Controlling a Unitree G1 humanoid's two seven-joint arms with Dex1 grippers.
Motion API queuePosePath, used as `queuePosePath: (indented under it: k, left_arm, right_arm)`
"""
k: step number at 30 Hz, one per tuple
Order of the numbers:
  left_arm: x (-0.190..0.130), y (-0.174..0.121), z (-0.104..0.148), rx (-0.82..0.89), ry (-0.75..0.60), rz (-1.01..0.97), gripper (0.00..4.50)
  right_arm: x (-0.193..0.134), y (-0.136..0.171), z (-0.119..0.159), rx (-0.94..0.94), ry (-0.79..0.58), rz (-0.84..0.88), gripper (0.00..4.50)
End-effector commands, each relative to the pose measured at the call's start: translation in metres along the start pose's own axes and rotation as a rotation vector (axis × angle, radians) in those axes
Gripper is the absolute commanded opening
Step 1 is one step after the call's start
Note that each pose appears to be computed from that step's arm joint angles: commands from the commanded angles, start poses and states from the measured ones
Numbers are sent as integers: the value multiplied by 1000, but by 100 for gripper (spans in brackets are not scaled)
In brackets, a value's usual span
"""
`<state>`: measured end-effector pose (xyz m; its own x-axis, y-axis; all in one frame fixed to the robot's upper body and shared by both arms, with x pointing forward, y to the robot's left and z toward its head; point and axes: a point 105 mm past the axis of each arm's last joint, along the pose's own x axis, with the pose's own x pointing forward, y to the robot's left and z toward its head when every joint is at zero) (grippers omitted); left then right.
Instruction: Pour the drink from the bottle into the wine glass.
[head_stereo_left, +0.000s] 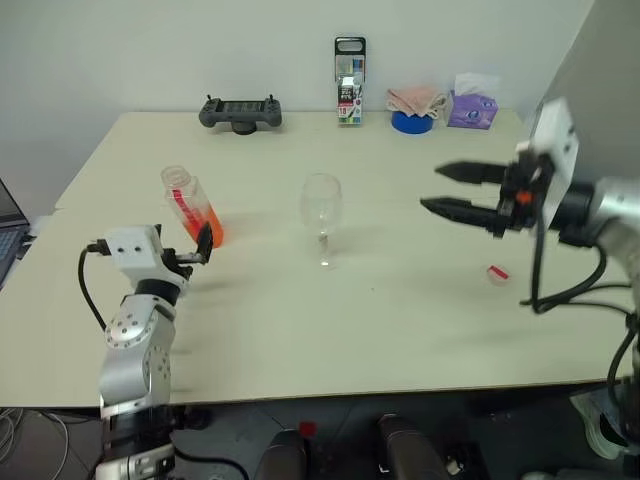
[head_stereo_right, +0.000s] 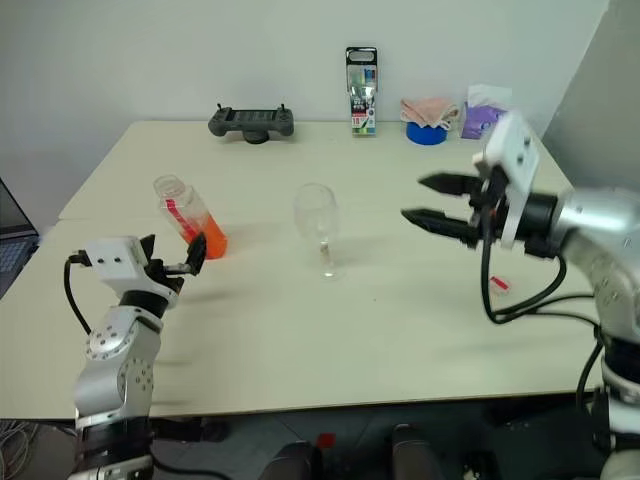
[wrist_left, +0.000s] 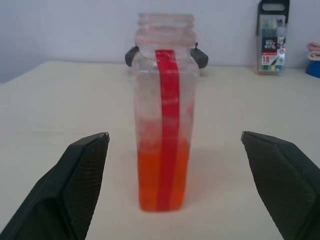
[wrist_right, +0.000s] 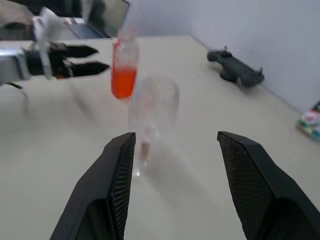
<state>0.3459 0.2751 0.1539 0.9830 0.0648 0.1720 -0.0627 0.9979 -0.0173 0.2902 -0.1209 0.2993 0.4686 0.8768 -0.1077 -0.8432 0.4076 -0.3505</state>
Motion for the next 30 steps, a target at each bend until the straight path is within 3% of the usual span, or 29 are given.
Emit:
queuePosePath:
  k: [1,10,30]
  left_arm:
    - [9,9,8,25,-33,1,450]
    - [43,-9,19,75,-57,-118,450]
    - [83,-10,29,95,-84,-94,450]
  right_arm:
    - [6,2,17,29,-38,81,277]
    - [24,2,26,-42,-44,150,277]
    - [23,3,8,0,-19,92,277]
